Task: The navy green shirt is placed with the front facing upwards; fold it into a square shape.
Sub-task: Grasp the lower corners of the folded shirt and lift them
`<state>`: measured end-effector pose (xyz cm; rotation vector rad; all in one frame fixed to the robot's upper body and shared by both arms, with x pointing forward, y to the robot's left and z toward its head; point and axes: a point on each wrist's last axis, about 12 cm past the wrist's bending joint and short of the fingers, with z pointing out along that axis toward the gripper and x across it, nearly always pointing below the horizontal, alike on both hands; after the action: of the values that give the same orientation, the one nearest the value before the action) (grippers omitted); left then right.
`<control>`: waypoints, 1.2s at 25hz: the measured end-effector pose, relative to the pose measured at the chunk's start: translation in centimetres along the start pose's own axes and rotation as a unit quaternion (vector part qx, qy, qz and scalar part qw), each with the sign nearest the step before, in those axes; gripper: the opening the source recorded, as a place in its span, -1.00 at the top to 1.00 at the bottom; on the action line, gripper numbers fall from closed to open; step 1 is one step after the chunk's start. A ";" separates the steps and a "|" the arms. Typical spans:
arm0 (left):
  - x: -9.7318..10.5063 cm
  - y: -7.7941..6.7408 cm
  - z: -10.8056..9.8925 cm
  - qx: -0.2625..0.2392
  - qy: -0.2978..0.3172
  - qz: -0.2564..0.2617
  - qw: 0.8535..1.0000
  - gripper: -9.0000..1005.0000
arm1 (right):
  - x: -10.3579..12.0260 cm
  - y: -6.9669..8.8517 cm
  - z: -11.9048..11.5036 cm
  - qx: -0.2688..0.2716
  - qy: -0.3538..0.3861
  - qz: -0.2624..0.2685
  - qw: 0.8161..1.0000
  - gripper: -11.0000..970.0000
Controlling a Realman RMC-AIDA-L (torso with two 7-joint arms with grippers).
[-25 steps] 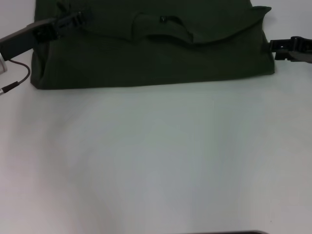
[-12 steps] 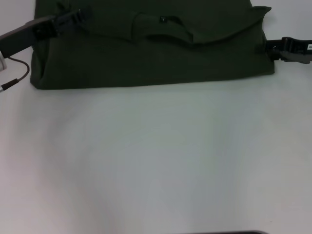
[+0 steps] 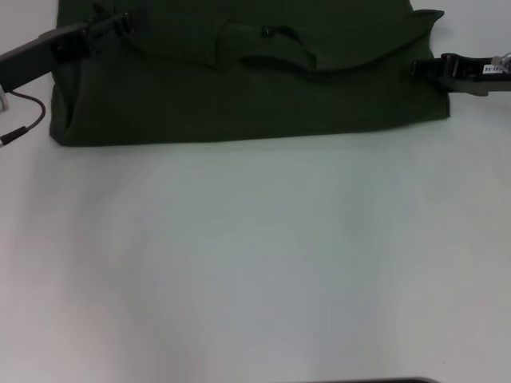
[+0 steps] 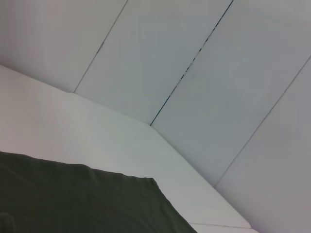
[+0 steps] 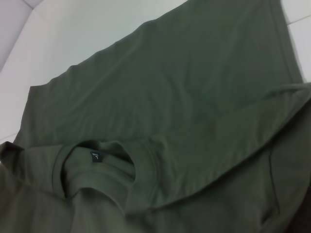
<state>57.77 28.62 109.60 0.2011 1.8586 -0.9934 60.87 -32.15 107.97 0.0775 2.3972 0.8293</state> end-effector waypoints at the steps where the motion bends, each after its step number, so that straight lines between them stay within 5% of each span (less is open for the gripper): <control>1: 0.0 0.0 0.0 -0.001 0.000 0.000 1.000 -0.71 | 0.0 0.0 0.0 0.000 0.000 0.001 1.000 -0.22; 15: 0.1 0.0 0.1 -0.004 -0.001 -0.001 1.000 -0.71 | 1.7 -1.6 -0.8 0.013 0.005 0.025 1.000 0.10; 30: 0.2 0.1 0.2 -0.006 -0.001 -0.004 1.000 -0.71 | 1.6 -1.2 -0.6 0.006 0.005 0.006 1.000 0.32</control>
<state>57.78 28.48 109.34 0.1874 1.8646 -0.9876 59.44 -33.07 106.82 0.0925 2.4126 0.8230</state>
